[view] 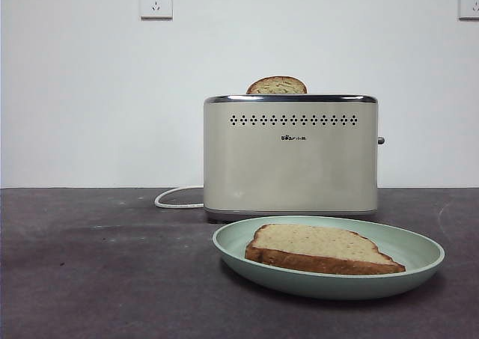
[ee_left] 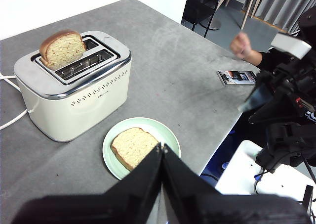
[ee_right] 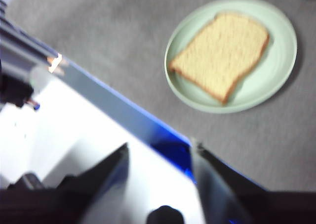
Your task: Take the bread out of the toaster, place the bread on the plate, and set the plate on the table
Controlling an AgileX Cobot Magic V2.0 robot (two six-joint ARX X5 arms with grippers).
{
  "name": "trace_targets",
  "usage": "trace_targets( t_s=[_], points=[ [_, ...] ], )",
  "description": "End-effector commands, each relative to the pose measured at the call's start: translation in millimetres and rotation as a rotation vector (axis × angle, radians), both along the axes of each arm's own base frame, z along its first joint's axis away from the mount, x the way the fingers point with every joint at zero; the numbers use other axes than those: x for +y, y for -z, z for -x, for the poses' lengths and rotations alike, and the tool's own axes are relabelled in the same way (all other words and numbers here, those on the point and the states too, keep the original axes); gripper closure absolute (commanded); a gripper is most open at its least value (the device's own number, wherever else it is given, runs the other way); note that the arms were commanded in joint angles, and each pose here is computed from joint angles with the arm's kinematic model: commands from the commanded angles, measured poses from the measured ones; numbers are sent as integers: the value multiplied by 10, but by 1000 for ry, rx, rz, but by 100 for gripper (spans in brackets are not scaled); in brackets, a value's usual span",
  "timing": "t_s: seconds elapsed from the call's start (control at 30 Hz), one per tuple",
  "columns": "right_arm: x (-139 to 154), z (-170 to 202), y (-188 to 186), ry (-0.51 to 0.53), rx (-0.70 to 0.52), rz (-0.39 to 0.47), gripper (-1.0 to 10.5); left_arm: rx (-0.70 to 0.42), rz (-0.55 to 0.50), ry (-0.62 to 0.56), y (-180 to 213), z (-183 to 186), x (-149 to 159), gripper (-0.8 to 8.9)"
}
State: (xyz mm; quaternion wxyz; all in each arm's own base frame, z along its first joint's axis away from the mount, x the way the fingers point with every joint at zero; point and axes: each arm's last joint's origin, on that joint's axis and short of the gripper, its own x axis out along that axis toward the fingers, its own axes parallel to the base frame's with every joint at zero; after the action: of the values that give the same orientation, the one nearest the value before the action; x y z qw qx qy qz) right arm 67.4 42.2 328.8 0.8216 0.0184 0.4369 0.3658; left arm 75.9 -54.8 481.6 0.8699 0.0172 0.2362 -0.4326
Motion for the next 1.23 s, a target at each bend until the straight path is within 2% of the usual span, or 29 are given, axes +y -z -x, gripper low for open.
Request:
trace_targets(
  t_s=[0.03, 1.23],
  points=[
    [-5, 24, 42, -14, 38, 21, 962, -11, -6, 2, -1, 13, 10, 822],
    [-8, 30, 50, -19, 42, 32, 944, 7, -17, -1, 16, 9, 9, 822]
  ],
)
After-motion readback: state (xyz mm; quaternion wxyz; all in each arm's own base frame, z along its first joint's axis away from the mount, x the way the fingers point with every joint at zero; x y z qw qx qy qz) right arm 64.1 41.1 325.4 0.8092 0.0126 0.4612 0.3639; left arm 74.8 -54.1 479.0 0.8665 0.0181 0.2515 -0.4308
